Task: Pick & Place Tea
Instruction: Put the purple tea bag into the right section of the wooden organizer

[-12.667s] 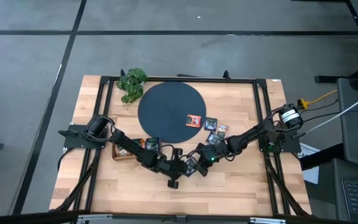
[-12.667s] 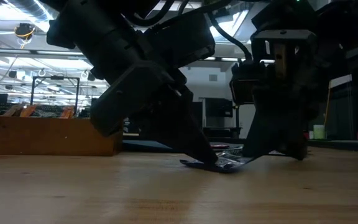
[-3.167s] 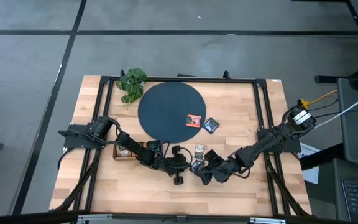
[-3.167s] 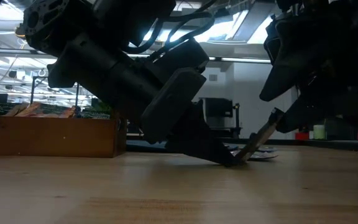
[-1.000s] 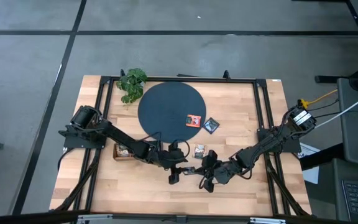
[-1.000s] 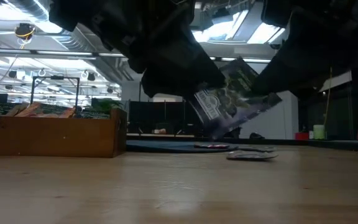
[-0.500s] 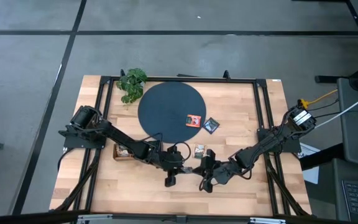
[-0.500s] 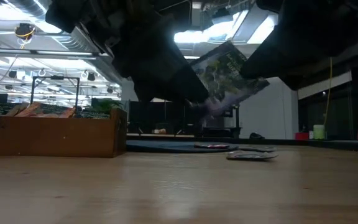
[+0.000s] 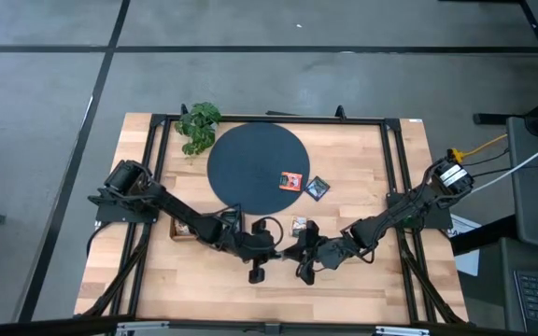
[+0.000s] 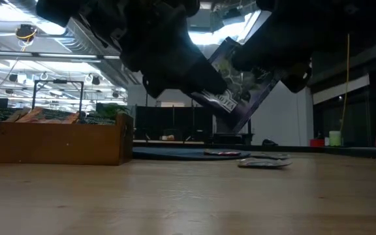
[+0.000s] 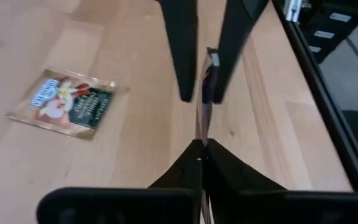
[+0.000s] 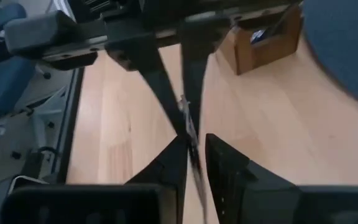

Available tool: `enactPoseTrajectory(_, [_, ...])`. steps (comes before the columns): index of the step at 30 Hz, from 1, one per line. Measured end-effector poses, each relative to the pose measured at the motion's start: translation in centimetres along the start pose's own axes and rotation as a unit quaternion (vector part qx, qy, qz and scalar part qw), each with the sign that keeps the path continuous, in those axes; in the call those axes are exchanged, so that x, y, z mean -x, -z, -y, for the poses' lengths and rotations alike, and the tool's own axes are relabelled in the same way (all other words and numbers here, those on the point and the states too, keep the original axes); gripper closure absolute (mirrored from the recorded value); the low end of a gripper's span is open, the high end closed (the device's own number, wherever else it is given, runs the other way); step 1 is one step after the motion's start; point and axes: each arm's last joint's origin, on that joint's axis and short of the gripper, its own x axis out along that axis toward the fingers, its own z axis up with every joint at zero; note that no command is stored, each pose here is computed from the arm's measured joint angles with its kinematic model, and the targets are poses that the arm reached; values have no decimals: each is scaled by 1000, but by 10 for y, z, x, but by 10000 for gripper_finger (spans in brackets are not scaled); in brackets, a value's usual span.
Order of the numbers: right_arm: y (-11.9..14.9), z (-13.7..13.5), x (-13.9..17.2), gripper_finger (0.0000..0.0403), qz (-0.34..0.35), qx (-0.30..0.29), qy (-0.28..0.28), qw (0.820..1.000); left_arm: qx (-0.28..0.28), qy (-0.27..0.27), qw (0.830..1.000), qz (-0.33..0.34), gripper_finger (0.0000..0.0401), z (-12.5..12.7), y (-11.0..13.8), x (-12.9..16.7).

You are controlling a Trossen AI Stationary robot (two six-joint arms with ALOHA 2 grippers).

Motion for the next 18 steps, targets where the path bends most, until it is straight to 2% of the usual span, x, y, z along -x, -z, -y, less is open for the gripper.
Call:
enactPoseTrajectory(6, [1, -2, 1, 344, -5, 2, -6, 1000, -5, -38, 999, 2, 397, 1, 4, 1])
enactPoseTrajectory(11, [9, -11, 8, 337, 14, 11, 9, 1000, 10, -63, 998, 23, 398, 3, 24, 22])
enactPoseTrajectory(14, [12, -14, 11, 334, 36, 4, 32, 999, 31, -46, 995, 89, 398, 3, 28, 43])
enactPoseTrajectory(18, [8, -18, 13, 334, 69, -9, 31, 997, 50, 2, 978, 204, 398, -2, 33, 68])
